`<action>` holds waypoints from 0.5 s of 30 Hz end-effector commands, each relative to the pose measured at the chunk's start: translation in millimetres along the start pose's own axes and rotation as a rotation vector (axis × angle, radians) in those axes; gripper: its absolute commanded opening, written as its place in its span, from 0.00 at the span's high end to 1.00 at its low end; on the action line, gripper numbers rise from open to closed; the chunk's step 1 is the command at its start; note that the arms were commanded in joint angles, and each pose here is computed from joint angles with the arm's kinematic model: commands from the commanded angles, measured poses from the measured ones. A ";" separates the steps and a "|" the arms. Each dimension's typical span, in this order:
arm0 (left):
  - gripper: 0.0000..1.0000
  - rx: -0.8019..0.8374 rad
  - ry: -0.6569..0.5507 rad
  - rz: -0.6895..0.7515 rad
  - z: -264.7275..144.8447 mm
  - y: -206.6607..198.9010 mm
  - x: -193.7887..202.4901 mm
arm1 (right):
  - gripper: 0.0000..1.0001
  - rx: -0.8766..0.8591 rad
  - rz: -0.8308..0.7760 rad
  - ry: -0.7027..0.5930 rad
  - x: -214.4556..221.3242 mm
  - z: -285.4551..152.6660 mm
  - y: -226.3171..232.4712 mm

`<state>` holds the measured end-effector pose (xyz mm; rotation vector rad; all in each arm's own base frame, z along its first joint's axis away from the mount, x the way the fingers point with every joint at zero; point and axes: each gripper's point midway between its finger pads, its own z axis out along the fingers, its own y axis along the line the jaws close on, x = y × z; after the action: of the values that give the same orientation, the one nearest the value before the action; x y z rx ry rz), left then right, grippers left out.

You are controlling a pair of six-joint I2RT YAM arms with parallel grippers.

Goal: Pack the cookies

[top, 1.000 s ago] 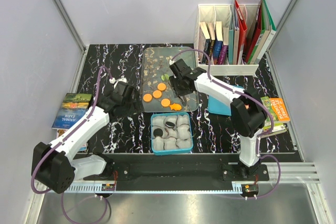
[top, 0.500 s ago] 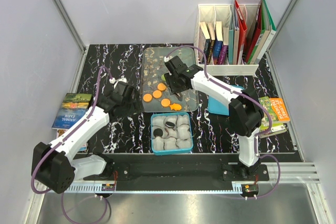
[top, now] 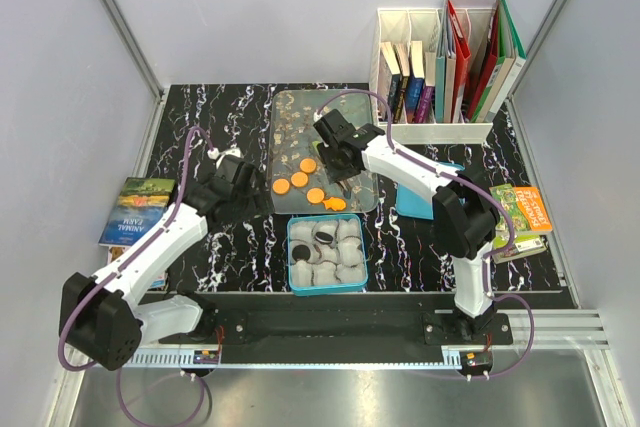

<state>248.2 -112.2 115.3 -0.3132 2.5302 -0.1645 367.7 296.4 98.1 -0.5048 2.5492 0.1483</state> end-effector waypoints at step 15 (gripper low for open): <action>0.01 0.048 -0.034 -0.003 -8.3 -9.0 -8.9 | 0.66 0.029 0.015 -0.143 -36.8 -67.5 -9.2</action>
<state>248.1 -112.2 117.3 -0.3135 2.5231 -0.1699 365.8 287.1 106.4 -0.4930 2.5458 0.1049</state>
